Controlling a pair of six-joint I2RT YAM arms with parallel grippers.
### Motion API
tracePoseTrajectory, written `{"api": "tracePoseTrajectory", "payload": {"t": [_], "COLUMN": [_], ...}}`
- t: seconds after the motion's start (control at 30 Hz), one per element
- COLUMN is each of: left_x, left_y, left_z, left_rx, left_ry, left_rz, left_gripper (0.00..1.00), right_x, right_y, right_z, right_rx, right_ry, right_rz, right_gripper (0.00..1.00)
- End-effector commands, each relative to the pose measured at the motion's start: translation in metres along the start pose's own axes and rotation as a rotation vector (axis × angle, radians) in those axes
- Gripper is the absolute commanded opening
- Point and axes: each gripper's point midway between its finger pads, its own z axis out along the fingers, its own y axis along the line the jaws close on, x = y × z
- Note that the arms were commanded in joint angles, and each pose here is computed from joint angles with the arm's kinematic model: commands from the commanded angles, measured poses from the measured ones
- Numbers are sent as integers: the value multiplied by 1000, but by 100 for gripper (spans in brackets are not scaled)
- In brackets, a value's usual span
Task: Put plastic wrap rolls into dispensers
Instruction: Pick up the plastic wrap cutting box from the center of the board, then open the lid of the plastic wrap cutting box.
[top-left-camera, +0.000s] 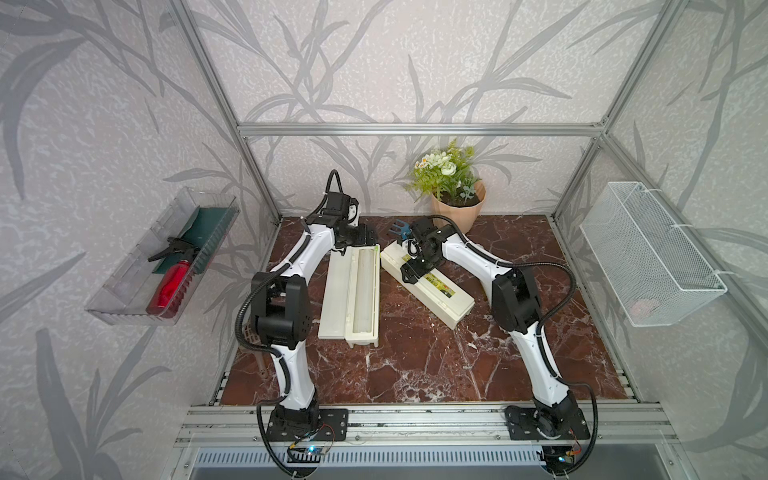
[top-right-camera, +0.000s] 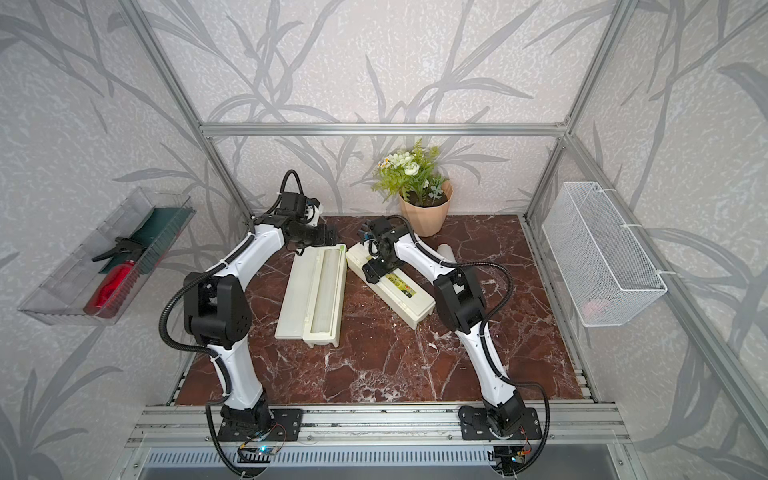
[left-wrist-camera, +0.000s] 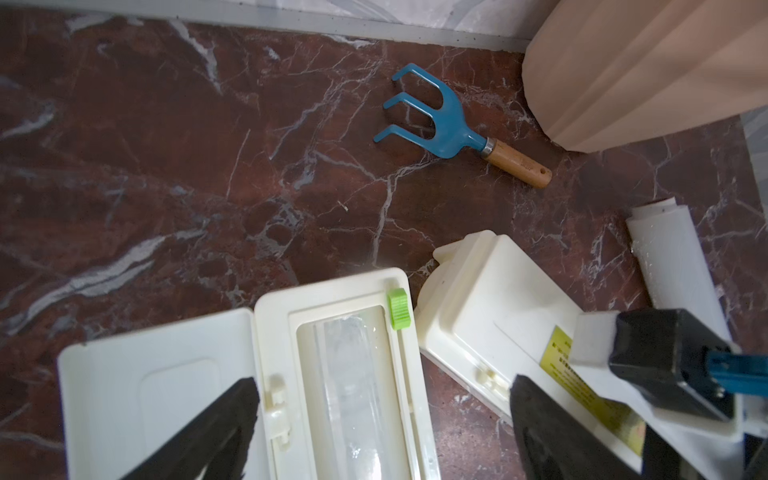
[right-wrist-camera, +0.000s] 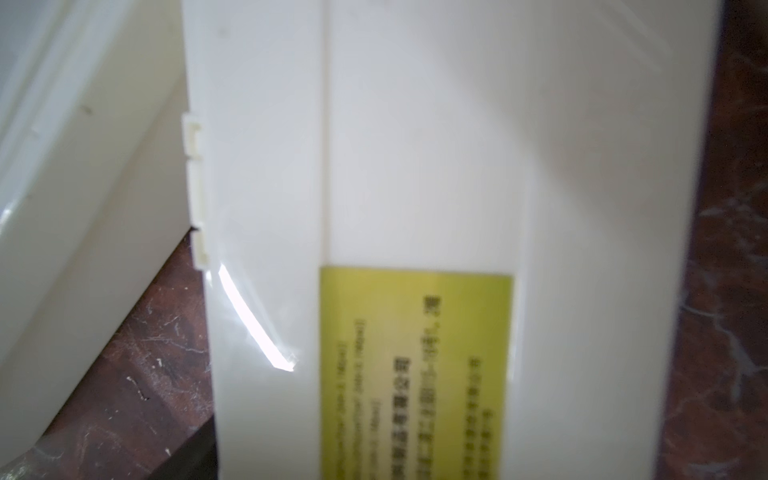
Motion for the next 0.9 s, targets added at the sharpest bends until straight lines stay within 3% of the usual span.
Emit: {"api": "tracePoseTrajectory", "payload": {"t": [0.0,0.1,0.3,0.53,0.87], "left_x": [-6,7,32,30,18], "left_y": [-11,-32,-63,-77,-95], "left_z": [-21,-35,-62,-72,-86], "left_rx": [46,164,337,443,540], "left_ry": [-45,-45,-198,-288,-374], "left_rz": [212,381,703,812,853], "left_gripper": [95,92,92,96,100], "right_x": [-28,-35,-44,-46,-28], "right_y": [14,25,17,28,53], "right_z": [-56,-85,-124,-149,-166], "right_rx": [-90,-181,-258,-373,-478], "right_ry": [-149,-219,-321,-381,-406], "right_rz": [-41,-88,-150,-315,-573], "right_gripper": [66,66,66,64,64]}}
